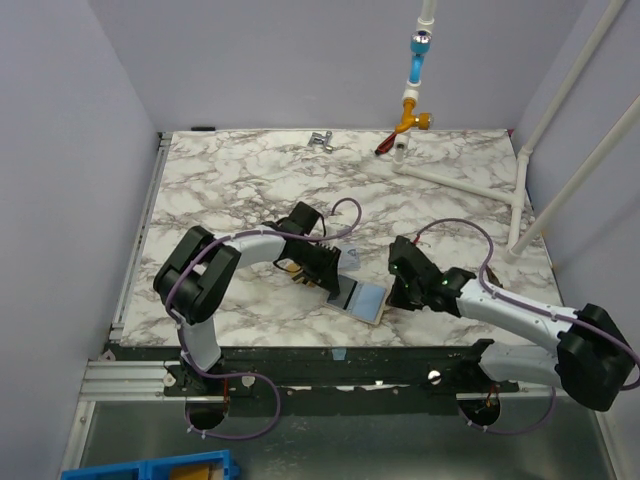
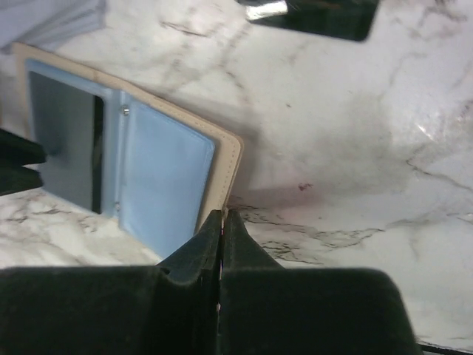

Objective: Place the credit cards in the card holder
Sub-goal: Close the card holder at the center of the board.

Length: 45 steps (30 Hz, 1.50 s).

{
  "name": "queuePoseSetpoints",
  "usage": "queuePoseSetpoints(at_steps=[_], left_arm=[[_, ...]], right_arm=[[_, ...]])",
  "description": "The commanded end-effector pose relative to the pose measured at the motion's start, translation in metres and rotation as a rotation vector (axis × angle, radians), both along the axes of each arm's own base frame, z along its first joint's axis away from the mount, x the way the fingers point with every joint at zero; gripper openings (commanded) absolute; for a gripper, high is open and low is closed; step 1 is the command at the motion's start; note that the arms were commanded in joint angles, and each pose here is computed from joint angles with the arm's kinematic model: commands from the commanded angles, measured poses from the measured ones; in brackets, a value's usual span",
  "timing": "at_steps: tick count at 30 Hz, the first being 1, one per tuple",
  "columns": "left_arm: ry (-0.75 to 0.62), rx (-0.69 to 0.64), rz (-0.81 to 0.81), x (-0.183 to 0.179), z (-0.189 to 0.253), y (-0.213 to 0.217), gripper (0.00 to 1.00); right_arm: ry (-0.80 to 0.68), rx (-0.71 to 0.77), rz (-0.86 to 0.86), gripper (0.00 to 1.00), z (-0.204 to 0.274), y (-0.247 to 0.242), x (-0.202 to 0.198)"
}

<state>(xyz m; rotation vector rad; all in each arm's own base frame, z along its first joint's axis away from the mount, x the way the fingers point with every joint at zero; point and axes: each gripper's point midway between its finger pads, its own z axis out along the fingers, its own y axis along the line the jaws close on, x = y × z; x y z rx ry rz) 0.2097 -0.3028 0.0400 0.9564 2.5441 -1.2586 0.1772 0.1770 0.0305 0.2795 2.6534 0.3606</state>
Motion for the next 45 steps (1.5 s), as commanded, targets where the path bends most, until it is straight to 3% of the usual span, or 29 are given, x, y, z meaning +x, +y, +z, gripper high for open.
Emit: queuePoseSetpoints(at_steps=[1,6,12,16,20,23,30,39,45], left_arm=[[-0.004,-0.126,-0.013,0.009,0.029,-0.002,0.27],[-0.031,-0.189,-0.017,0.018,0.049,0.001,0.35],[-0.203,-0.225,-0.022,0.052,0.087,0.004,0.43],[-0.237,-0.233,-0.053,0.073,0.094,-0.005,0.46],[-0.201,-0.244,-0.042,0.084,0.091,-0.012,0.54],[-0.235,-0.27,-0.047,0.076,0.094,-0.008,0.54],[-0.162,-0.301,-0.048,0.057,0.098,0.009,0.54],[-0.16,-0.33,-0.044,0.043,0.109,0.034,0.54],[-0.164,-0.312,-0.002,0.046,0.107,0.051,0.54]], right_arm=[[-0.1,0.044,0.103,0.01,0.039,0.016,0.016],[-0.2,0.039,0.177,0.01,0.057,0.009,0.016],[-0.271,0.037,0.271,0.01,0.068,0.018,0.015],[-0.325,-0.047,0.365,0.01,0.076,0.032,0.017],[-0.3,-0.043,0.385,0.01,0.08,0.045,0.02],[-0.287,-0.042,0.366,0.01,0.088,0.051,0.025],[-0.273,-0.14,0.32,0.01,0.103,0.052,0.043],[-0.135,-0.132,0.424,0.01,0.078,0.092,0.047],[-0.022,-0.226,0.471,0.01,0.042,0.105,0.047]])
